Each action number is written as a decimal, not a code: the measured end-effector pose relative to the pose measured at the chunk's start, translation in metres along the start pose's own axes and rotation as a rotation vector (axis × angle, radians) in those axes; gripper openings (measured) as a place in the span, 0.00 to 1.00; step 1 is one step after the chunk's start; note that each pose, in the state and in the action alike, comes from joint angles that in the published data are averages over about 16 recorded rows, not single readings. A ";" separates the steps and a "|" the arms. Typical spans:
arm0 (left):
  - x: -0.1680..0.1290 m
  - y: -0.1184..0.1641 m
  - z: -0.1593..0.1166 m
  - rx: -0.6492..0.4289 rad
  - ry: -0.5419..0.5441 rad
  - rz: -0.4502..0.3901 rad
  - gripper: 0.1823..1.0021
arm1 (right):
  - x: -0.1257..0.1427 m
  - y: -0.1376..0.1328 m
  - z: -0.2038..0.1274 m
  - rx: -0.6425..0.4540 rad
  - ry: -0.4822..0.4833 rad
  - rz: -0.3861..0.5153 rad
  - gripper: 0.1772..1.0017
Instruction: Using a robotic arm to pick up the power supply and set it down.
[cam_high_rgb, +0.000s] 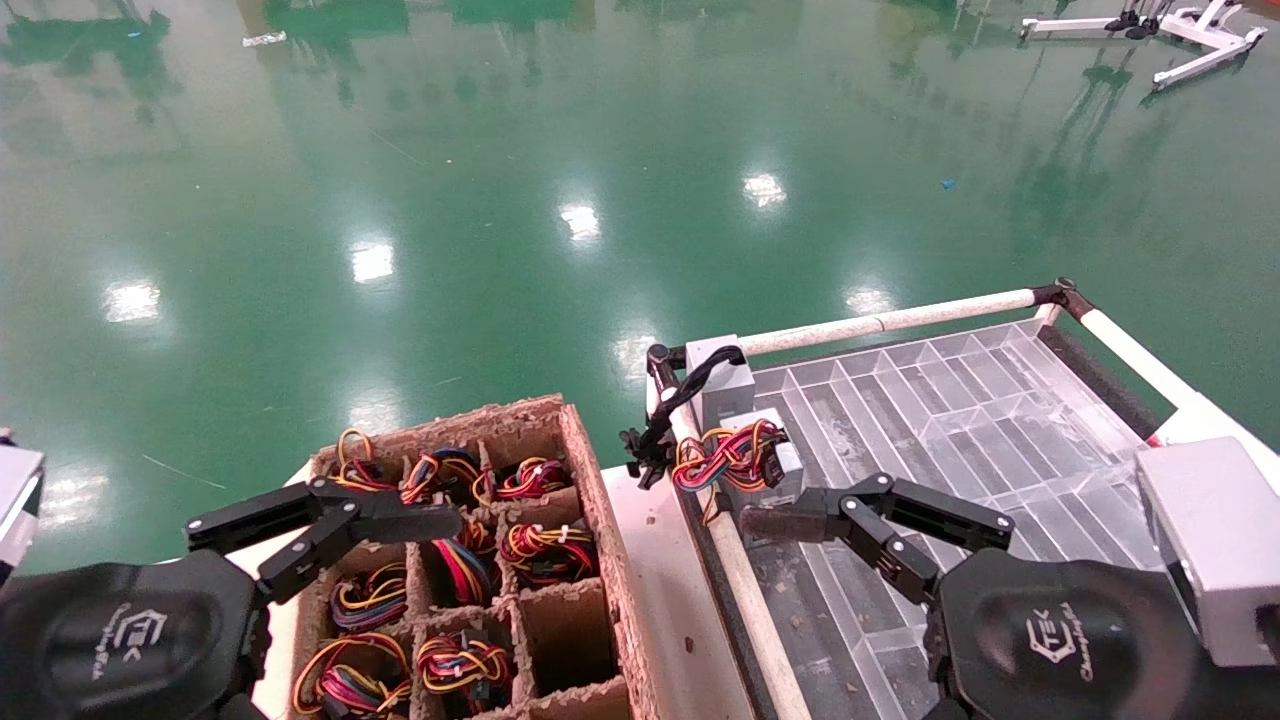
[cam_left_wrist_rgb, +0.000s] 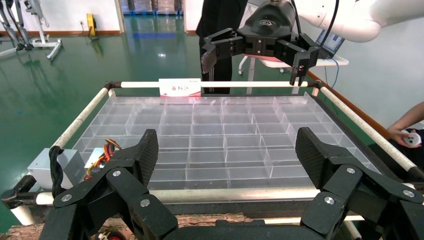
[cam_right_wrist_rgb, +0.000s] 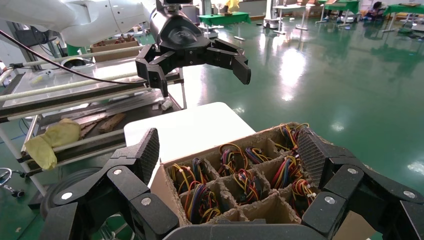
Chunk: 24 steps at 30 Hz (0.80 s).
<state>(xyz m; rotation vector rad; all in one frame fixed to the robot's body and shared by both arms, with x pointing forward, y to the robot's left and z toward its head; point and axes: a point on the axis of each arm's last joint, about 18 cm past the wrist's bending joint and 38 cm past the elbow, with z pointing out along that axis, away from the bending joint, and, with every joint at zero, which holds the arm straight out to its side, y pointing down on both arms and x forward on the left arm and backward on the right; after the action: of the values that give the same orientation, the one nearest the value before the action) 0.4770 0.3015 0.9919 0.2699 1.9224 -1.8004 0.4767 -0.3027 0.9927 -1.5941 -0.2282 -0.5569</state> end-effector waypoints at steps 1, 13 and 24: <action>0.000 0.000 0.000 0.000 0.000 0.000 1.00 | 0.000 0.000 0.000 0.000 0.000 0.000 1.00; 0.000 0.000 0.000 0.000 0.000 0.000 1.00 | 0.000 0.000 0.000 0.000 0.000 0.000 1.00; 0.000 0.000 0.000 0.000 0.000 0.000 0.97 | 0.000 0.000 0.000 0.000 0.000 0.000 1.00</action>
<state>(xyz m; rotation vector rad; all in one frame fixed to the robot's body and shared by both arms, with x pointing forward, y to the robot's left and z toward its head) 0.4770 0.3015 0.9919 0.2699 1.9224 -1.8003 0.4767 -0.3027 0.9927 -1.5941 -0.2282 -0.5568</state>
